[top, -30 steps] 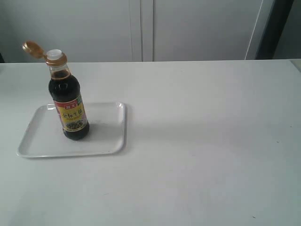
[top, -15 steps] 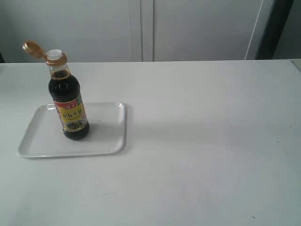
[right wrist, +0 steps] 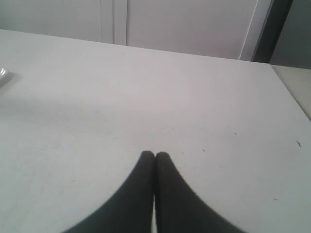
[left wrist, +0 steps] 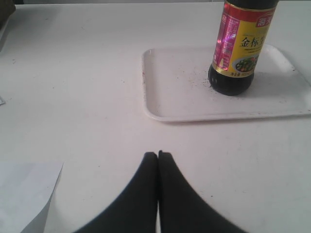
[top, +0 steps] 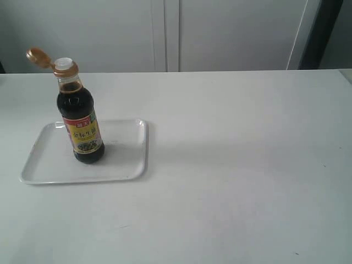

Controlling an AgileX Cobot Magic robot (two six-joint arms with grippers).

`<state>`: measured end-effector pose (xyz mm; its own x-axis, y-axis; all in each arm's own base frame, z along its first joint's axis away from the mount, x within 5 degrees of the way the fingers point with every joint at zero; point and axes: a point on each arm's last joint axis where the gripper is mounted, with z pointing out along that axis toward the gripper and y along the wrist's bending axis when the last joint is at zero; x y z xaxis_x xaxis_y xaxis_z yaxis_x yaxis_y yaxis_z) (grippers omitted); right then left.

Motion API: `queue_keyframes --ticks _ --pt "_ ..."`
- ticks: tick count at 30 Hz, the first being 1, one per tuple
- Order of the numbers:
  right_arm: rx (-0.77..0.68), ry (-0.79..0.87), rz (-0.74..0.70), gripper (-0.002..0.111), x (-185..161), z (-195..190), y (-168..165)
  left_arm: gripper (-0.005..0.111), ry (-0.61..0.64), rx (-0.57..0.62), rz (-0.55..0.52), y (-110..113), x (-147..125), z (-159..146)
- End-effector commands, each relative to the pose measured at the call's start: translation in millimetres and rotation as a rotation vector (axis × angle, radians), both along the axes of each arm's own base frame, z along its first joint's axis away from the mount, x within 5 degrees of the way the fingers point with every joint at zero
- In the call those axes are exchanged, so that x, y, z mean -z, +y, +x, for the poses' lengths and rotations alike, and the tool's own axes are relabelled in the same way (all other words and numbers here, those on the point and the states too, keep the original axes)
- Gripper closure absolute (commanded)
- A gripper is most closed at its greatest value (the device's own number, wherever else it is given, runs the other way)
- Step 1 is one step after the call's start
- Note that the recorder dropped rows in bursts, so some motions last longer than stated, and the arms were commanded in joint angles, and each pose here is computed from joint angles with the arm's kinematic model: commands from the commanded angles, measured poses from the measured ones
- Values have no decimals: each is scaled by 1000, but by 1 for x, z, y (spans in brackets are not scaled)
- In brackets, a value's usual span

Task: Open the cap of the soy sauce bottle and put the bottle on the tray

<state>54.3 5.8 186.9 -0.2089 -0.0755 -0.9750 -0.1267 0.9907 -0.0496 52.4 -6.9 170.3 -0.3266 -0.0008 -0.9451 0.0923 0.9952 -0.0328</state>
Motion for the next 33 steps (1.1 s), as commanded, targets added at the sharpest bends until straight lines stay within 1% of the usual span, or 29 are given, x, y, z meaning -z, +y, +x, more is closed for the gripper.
queue_keyframes --ticks 1,33 --pt "1 0 -23 108 2 0 0 107 -1 0 -14 0 1 0" --pt "0 13 -23 108 3 -1 0 107 -1 0 -14 0 1 0"
